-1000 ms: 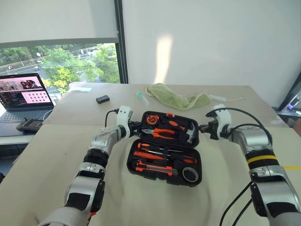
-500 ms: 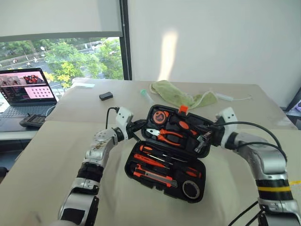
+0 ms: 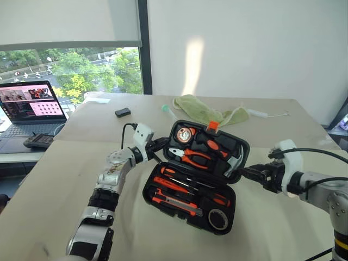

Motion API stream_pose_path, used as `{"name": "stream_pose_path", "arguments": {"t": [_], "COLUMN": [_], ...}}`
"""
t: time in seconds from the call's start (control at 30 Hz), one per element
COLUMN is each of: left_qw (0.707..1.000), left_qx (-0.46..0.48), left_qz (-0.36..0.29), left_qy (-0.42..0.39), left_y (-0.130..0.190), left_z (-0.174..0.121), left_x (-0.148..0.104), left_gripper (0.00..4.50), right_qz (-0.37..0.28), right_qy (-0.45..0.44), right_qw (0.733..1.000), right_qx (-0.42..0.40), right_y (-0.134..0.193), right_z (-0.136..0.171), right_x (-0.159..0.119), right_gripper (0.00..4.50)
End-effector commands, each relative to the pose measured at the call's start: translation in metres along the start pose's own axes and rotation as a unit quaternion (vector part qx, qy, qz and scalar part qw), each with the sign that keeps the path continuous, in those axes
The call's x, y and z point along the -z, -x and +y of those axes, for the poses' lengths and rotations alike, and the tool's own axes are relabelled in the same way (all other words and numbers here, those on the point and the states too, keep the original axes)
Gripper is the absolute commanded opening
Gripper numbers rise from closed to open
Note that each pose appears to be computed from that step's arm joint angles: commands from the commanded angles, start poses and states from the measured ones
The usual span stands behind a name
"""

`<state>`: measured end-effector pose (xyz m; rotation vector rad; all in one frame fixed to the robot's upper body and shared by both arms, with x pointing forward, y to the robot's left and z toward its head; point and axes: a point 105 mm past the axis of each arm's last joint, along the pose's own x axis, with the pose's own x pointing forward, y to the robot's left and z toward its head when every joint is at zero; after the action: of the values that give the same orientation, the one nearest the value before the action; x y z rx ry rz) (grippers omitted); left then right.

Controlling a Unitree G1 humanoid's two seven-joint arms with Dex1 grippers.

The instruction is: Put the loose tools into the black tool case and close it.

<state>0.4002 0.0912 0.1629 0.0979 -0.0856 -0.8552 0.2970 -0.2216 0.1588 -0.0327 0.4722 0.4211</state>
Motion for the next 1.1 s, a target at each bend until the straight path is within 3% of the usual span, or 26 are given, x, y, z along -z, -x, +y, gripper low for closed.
{"name": "stream_pose_path", "arguments": {"t": [0.03,0.1,0.3,0.33,0.63,0.87,1.1], "left_qw": [0.998,0.998,0.998,0.998,0.995,0.985,0.971], "left_qx": [0.017,0.017,0.015,0.015,-0.007,-0.032,0.023], "left_qz": [-0.046,-0.046,-0.045,-0.045,-0.065,-0.111,-0.09], "left_qy": [-0.044,-0.046,-0.048,-0.048,-0.073,-0.125,-0.221], "left_y": [-0.007,-0.008,-0.007,-0.007,-0.01,0.003,0.04], "left_z": [-0.004,-0.003,-0.001,-0.001,0.01,0.018,-0.008], "left_x": [-0.032,-0.033,-0.032,-0.032,-0.043,-0.065,-0.044], "left_gripper": [0.0,0.0,0.0,0.0,0.0,0.0,0.0], "right_qz": [-0.019,-0.018,-0.024,-0.027,-0.109,-0.215,-0.233], "right_qy": [0.007,0.004,0.015,0.019,0.078,0.171,0.259], "right_qw": [1.0,1.0,1.0,0.999,0.991,0.961,0.937], "right_qx": [0.01,0.008,-0.006,-0.01,-0.017,0.027,0.015], "right_y": [-0.005,-0.009,-0.018,-0.019,-0.028,-0.022,-0.012], "right_z": [-0.004,-0.004,-0.003,-0.002,-0.004,-0.005,0.022], "right_x": [-0.011,-0.012,-0.015,-0.016,-0.046,-0.086,-0.071], "right_gripper": [2.47,2.23,0.13,0.05,0.05,0.05,0.05]}}
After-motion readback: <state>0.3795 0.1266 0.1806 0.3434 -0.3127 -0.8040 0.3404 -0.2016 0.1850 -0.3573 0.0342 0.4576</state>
